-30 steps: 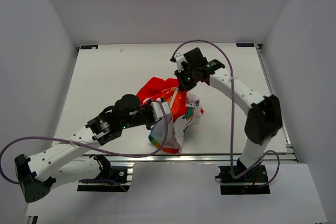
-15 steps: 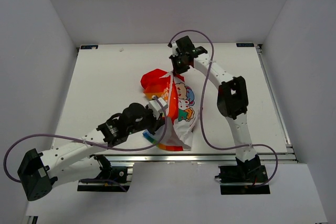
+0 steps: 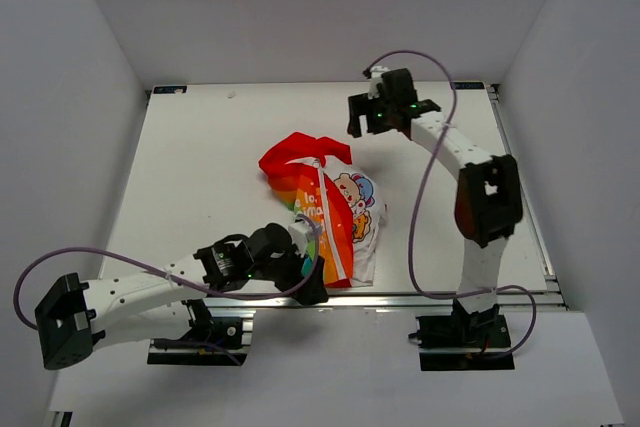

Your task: Zip up the jacket

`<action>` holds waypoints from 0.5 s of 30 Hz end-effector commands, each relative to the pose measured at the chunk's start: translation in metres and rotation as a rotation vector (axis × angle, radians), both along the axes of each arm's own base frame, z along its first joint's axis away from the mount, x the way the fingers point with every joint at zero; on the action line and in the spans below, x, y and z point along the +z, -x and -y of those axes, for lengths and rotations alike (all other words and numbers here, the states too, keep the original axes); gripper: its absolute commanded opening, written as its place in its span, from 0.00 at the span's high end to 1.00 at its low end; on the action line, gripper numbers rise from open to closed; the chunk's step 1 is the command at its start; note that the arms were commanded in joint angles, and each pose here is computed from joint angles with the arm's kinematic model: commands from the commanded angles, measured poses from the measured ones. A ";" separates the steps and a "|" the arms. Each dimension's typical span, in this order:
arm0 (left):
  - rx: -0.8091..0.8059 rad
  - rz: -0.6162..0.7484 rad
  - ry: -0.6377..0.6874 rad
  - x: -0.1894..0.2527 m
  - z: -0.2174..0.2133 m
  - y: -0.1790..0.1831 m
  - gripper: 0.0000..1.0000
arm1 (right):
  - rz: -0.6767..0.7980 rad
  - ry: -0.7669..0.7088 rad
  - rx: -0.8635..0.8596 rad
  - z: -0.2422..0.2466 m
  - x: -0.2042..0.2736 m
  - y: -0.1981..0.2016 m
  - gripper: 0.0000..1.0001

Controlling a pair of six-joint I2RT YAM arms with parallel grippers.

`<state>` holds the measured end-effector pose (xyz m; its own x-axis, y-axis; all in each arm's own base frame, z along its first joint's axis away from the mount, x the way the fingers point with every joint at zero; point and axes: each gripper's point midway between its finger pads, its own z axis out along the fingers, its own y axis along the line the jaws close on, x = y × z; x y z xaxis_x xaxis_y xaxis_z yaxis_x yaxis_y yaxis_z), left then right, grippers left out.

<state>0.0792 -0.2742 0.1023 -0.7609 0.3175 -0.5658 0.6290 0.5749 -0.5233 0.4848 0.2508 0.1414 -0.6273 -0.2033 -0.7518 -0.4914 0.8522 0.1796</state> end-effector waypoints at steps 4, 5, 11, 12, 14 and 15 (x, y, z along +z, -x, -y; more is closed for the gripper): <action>0.221 -0.058 -0.054 0.017 -0.027 -0.008 0.02 | 0.139 -0.050 -0.113 0.037 0.071 0.044 0.11; 0.296 -0.077 -0.101 0.014 -0.038 -0.011 0.02 | 0.082 -0.029 -0.123 0.045 0.047 0.061 0.11; 0.688 -0.016 -0.227 0.030 -0.073 -0.078 0.02 | -0.127 -0.038 -0.174 0.068 -0.013 0.141 0.11; 0.717 -0.019 -0.228 0.029 -0.075 -0.091 0.02 | -0.134 -0.042 -0.181 0.069 -0.019 0.145 0.11; 0.851 -0.035 -0.238 0.027 -0.094 -0.135 0.02 | -0.132 -0.039 -0.183 0.071 -0.026 0.147 0.11; 0.883 -0.032 -0.238 0.027 -0.101 -0.150 0.02 | -0.122 -0.020 -0.202 0.074 -0.026 0.142 0.11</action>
<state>0.1867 -0.2053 0.1320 -0.8451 -0.1762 -0.5048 0.0462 0.9165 -0.3973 0.3322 0.1779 0.1047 -0.7653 -0.1020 -0.6356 -0.3209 0.9164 0.2393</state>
